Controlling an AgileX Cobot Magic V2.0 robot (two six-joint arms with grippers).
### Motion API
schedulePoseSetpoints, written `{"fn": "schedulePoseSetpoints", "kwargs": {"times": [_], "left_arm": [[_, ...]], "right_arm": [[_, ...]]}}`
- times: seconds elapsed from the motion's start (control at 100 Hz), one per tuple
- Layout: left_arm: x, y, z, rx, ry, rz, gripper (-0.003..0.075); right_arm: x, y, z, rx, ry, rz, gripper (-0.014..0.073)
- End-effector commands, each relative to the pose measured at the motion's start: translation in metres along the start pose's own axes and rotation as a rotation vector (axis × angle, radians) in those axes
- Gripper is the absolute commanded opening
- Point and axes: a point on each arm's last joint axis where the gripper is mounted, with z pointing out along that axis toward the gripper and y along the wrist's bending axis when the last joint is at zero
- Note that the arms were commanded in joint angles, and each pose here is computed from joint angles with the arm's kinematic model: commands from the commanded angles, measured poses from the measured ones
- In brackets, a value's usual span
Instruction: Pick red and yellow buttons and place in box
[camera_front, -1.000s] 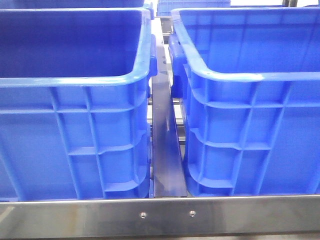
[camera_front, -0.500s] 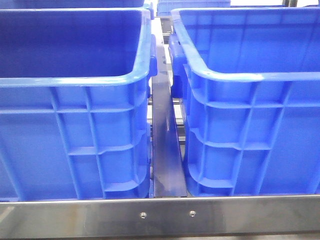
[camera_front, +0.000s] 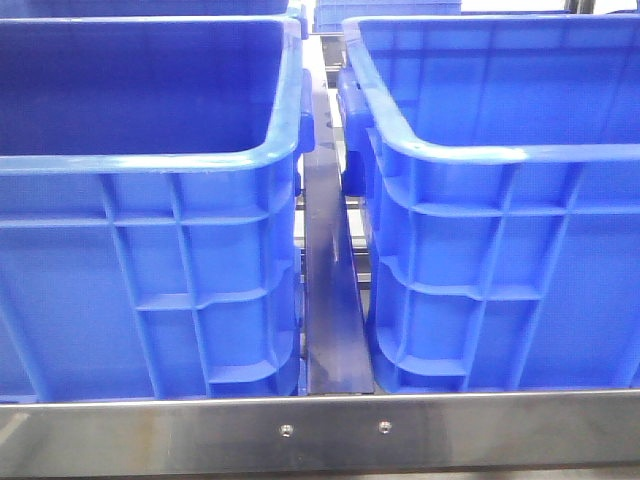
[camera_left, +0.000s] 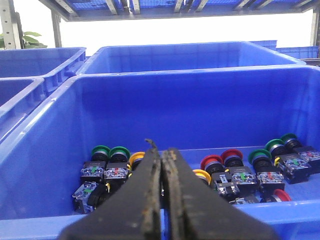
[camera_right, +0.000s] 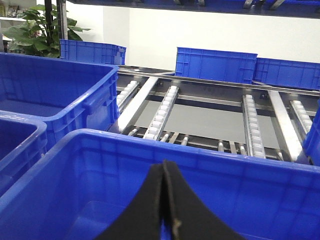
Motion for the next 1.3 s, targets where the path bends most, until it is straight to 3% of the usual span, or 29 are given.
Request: {"fn": "schedulePoseSetpoints", "kwargs": {"times": [0.0, 0.43, 0.62, 0.87, 1.05, 1.29], "left_arm": [[0.007, -0.002, -0.002, 0.012, -0.063, -0.011, -0.0019], [0.007, -0.002, -0.002, 0.012, -0.063, -0.011, -0.0019], [0.007, -0.002, -0.002, 0.012, -0.063, -0.011, -0.0019], [0.007, -0.002, -0.002, 0.012, -0.063, -0.011, -0.0019], [0.007, -0.002, -0.002, 0.012, -0.063, -0.011, -0.0019], [0.007, -0.002, -0.002, 0.012, -0.063, -0.011, -0.0019]], "right_arm": [[-0.014, -0.001, -0.001, 0.005, -0.073, 0.091, -0.0094], [-0.010, 0.000, 0.006, -0.030, -0.054, 0.104, -0.0094], [-0.012, 0.005, -0.001, -0.049, -0.002, 0.054, -0.0094], [-0.015, 0.002, -0.026, 0.085, 0.081, 0.027, -0.0094], [-0.019, 0.002, -0.050, 0.191, 0.043, 0.006, -0.0094], [0.001, 0.011, -0.068, 0.153, -0.107, -0.014, -0.0094]]}}
